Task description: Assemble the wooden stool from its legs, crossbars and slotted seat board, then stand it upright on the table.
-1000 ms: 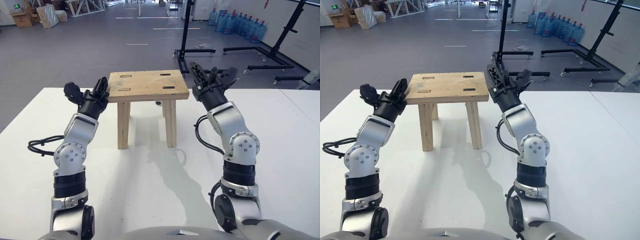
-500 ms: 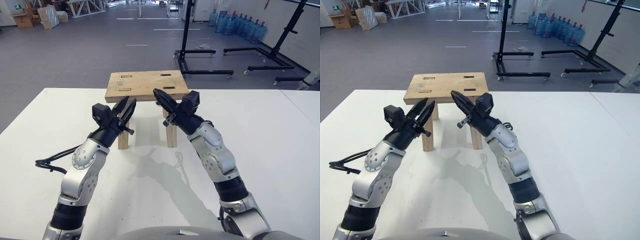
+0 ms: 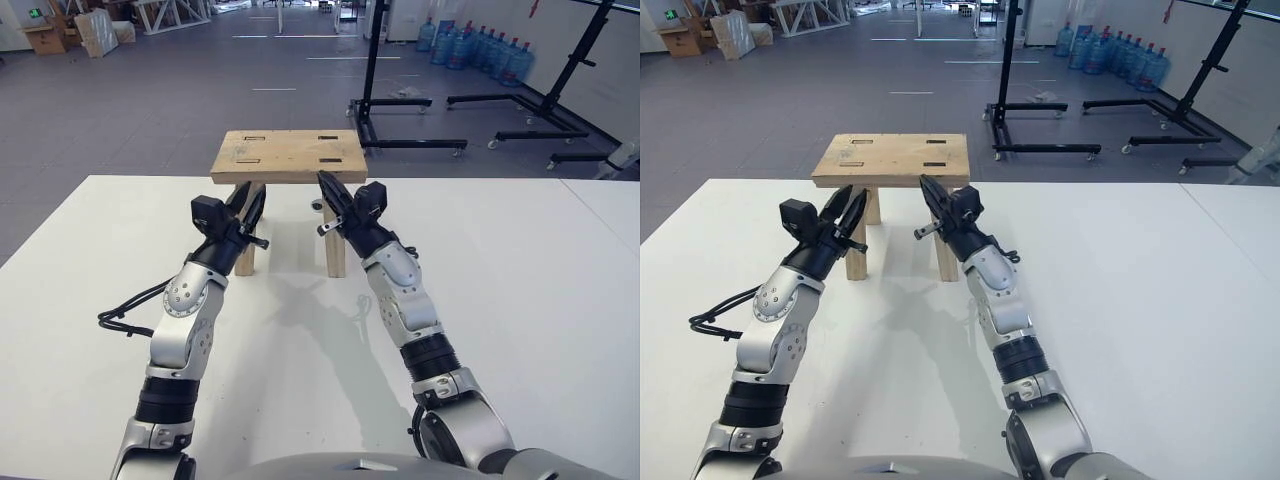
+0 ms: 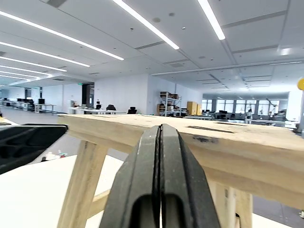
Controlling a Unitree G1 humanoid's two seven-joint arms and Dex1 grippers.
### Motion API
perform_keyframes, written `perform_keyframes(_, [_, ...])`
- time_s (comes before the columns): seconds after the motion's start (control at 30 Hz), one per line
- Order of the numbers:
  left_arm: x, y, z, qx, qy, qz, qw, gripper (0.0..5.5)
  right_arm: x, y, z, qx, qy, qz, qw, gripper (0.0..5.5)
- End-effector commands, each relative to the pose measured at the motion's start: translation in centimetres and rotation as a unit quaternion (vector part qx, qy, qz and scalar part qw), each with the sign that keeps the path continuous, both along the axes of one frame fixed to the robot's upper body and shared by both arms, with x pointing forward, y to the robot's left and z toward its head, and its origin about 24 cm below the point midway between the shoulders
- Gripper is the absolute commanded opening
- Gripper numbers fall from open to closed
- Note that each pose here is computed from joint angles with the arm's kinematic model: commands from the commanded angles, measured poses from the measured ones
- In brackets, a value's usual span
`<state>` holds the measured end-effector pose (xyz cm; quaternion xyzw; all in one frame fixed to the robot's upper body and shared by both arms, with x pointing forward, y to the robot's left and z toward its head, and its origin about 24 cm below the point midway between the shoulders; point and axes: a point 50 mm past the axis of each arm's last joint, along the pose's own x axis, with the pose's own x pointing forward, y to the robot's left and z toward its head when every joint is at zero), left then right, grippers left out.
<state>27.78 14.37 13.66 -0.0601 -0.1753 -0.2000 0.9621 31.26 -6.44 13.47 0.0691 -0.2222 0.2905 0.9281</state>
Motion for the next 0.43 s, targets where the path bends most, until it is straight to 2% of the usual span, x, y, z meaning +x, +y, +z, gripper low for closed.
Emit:
perform_keyframes(0.03, [-0.4, -0.4, 3.2, 0.012, -0.073, 0.021, 0.997, 1.33, -0.7, -1.6, 2.7, 0.06, -0.057, -0.046, 0.996, 0.19])
perform_keyframes(0.17, [0.2, 0.5, 5.1, 0.082, -0.14, 0.146, 0.976, 1.75, -0.7, -3.8, 4.7, 0.048, -0.113, -0.148, 0.981, 0.81])
perform_keyframes(0.27, [0.6, 0.8, 5.1, 0.109, -0.157, 0.206, 0.96, 2.19, -0.2, -5.2, 5.4, 0.034, -0.134, -0.224, 0.965, 1.33])
perform_keyframes(0.43, [1.5, 0.5, 4.5, 0.099, -0.145, 0.225, 0.959, 2.84, 0.3, -5.2, 4.9, 0.033, -0.123, -0.243, 0.962, 2.12])
